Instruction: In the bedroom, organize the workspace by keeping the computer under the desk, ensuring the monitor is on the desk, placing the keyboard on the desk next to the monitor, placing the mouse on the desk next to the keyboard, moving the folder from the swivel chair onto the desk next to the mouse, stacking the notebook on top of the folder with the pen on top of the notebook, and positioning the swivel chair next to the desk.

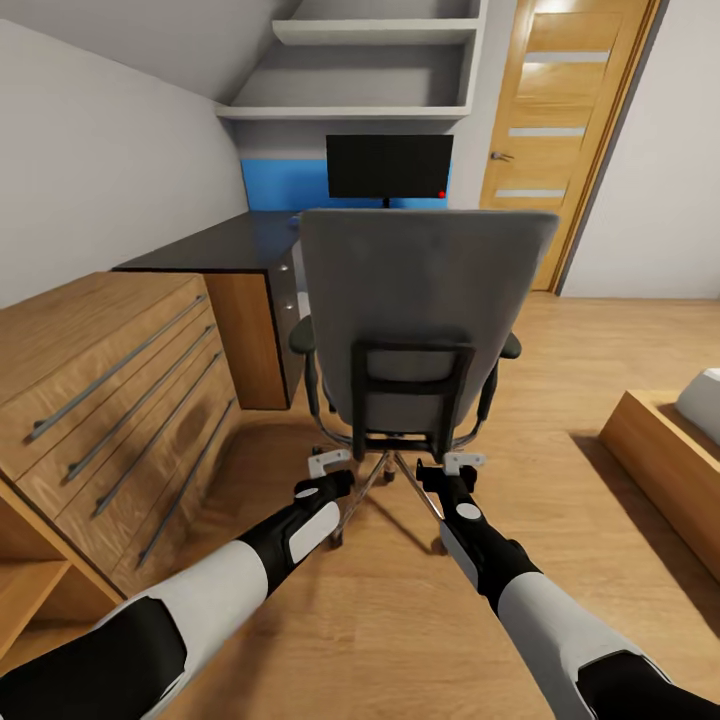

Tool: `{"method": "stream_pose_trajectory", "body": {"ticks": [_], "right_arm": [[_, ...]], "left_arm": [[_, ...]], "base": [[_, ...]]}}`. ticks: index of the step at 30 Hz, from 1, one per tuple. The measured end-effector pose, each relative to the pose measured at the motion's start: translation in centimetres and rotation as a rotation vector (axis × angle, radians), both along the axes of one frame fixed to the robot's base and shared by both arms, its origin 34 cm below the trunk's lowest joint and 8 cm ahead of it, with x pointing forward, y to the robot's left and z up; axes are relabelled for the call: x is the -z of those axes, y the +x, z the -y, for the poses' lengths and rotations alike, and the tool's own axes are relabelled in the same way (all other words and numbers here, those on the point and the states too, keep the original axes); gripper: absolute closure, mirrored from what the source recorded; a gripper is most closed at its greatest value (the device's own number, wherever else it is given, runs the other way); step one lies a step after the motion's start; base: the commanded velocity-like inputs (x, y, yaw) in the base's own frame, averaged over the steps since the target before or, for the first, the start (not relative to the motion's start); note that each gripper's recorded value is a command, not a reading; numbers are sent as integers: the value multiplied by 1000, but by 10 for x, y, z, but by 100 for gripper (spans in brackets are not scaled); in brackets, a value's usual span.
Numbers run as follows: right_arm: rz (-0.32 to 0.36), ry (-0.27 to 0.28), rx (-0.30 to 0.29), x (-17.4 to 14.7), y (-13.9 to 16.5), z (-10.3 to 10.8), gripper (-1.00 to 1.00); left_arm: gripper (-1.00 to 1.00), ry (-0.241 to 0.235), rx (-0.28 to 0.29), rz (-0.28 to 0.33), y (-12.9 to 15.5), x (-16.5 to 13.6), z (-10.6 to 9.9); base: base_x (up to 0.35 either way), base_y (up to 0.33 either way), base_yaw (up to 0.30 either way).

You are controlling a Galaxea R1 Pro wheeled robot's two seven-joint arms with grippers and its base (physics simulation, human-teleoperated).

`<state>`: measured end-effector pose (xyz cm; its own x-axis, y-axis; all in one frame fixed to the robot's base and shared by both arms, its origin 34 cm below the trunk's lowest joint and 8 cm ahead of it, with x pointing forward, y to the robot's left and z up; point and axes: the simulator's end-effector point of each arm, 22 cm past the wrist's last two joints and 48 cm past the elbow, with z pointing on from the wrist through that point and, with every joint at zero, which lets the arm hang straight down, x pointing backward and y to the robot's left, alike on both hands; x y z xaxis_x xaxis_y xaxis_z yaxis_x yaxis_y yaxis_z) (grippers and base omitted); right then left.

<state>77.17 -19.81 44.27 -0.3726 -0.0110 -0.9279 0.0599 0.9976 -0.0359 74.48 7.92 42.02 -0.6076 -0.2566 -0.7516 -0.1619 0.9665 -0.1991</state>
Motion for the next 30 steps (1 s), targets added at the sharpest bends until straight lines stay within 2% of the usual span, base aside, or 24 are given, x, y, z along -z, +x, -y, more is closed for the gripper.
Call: {"method": "stream_pose_trajectory", "body": {"ticks": [17,23,30], "right_arm": [[2,-3,2,-1,0,2,-100],[3,-3,1,-1,0,0,-100],[4,-2,2,-2,1,1,-100]], "left_arm": [[-100,-8,8,5,1,-3,4],[-100,30,47,17,-2,-3,10],[-100,30,52,19,-2,-3,12]], "base": [[121,-30,6],[312,0,0],[304,0,12]]}}
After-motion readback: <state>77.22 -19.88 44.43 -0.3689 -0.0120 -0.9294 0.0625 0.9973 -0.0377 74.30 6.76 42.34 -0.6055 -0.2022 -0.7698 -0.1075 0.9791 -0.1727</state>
